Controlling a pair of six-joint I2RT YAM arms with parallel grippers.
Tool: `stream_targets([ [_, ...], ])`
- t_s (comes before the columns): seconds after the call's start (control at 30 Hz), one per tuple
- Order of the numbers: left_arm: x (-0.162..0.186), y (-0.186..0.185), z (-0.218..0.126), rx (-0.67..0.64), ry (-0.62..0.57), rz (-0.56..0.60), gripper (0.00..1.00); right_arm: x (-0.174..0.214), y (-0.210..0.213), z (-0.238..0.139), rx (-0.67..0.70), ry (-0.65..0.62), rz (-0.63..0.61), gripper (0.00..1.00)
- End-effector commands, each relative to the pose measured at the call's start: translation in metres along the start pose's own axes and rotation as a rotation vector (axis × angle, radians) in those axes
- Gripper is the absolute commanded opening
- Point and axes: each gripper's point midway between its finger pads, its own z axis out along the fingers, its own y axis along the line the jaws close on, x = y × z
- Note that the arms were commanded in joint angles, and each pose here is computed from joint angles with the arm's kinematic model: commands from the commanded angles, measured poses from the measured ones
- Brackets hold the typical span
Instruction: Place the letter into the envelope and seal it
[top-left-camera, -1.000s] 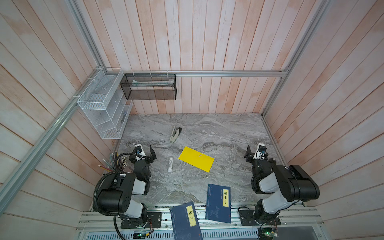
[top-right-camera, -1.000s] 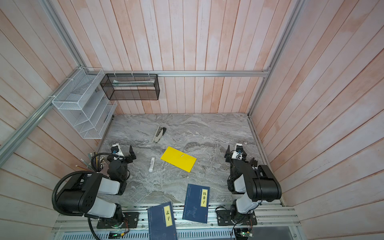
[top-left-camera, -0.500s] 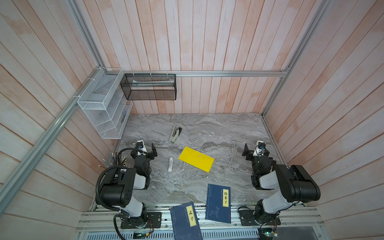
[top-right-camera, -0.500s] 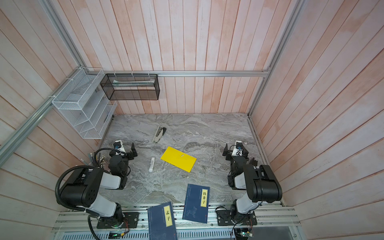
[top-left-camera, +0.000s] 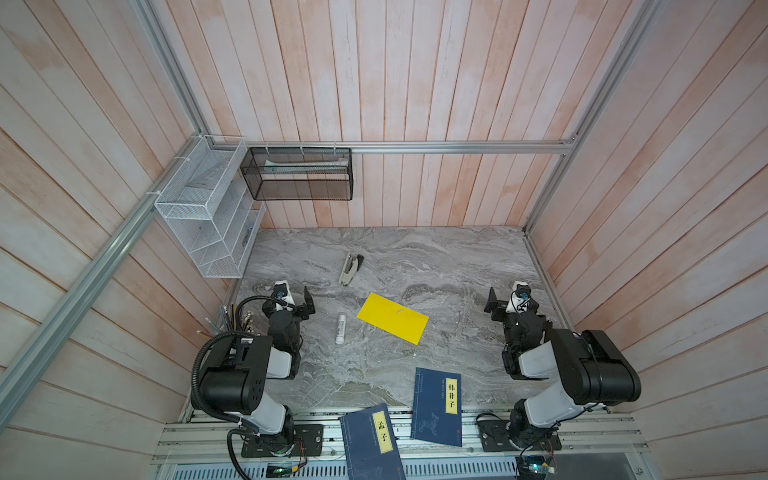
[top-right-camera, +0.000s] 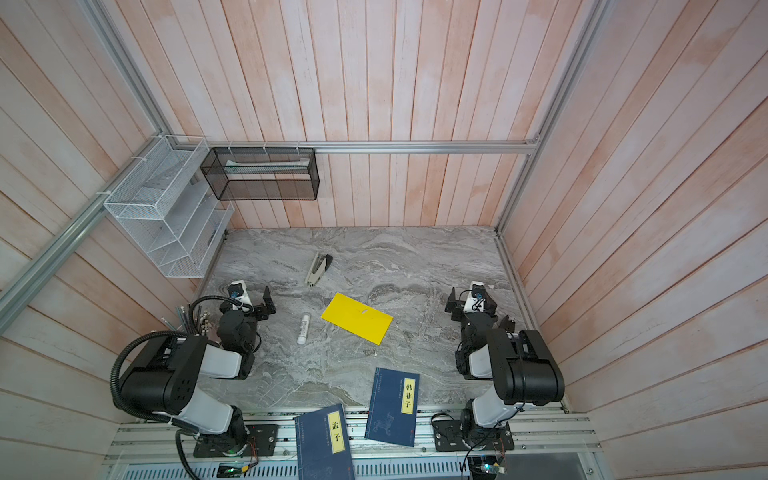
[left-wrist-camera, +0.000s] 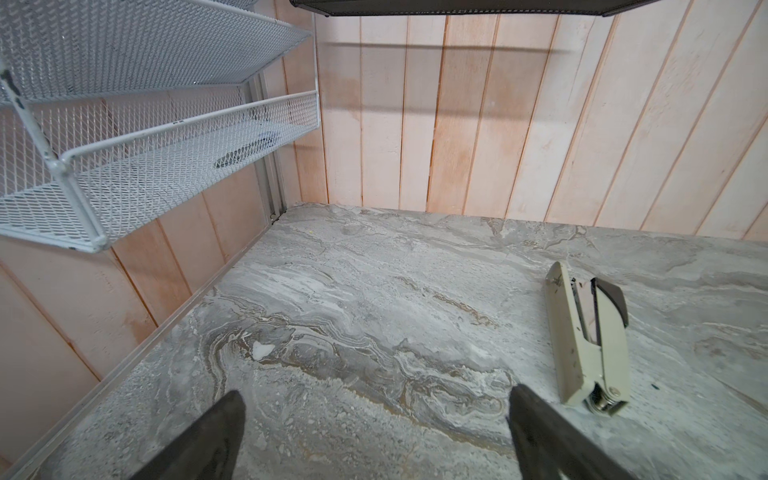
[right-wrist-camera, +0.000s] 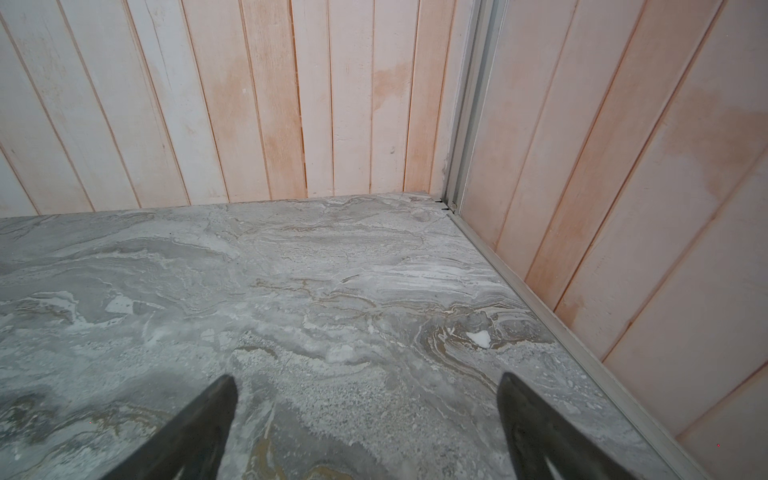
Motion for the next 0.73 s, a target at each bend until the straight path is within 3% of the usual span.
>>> stream_targets([
  [0.0, -0.0046, 0.0007, 0.0011, -0.001, -0.017, -0.005, 1.0, -0.0055, 0.0005, 0.0022, -0.006, -0.012, 0.014, 0.98],
  [0.7, -0.0044, 0.0003, 0.0028, 0.004, -0.013, -0.007, 1.0, -0.0055, 0.0006, 0.0022, -0.006, -0.012, 0.014, 0.98],
])
